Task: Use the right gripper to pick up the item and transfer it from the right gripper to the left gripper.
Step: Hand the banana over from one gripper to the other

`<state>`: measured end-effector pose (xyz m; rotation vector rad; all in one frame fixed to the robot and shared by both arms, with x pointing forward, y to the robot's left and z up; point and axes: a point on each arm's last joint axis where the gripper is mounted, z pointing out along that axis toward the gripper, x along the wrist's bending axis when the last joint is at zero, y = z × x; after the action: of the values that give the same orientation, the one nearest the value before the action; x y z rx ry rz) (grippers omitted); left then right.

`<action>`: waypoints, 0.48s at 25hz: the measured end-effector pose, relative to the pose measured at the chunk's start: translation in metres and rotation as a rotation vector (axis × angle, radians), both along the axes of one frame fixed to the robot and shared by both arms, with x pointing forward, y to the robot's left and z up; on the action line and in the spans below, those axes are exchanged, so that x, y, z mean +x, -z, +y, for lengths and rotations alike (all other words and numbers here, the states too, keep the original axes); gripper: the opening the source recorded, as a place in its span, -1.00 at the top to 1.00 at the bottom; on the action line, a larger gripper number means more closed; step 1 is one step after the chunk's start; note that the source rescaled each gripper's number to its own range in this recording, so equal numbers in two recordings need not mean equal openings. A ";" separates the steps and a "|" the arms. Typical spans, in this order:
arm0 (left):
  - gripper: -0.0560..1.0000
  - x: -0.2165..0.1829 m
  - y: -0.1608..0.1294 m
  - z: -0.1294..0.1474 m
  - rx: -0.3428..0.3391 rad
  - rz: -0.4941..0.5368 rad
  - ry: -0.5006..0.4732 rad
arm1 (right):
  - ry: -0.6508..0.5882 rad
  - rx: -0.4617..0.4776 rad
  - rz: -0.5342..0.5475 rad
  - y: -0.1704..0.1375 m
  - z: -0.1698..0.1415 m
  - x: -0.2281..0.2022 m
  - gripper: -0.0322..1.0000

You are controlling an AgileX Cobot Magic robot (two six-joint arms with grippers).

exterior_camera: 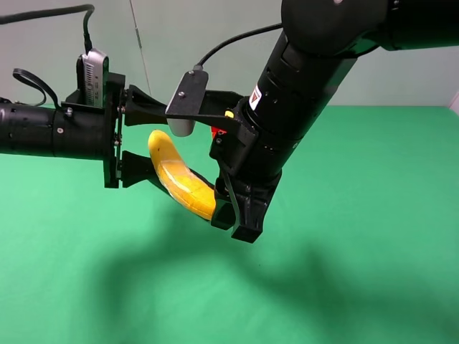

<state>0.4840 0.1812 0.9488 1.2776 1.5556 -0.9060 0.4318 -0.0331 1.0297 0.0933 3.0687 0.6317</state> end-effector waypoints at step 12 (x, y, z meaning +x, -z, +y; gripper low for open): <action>0.75 -0.001 0.000 0.000 -0.002 0.001 0.006 | 0.001 0.001 -0.001 0.000 0.000 0.000 0.93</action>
<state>0.4834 0.1810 0.9490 1.2815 1.5513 -0.9119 0.4319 -0.0330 1.0298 0.0937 3.0669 0.6335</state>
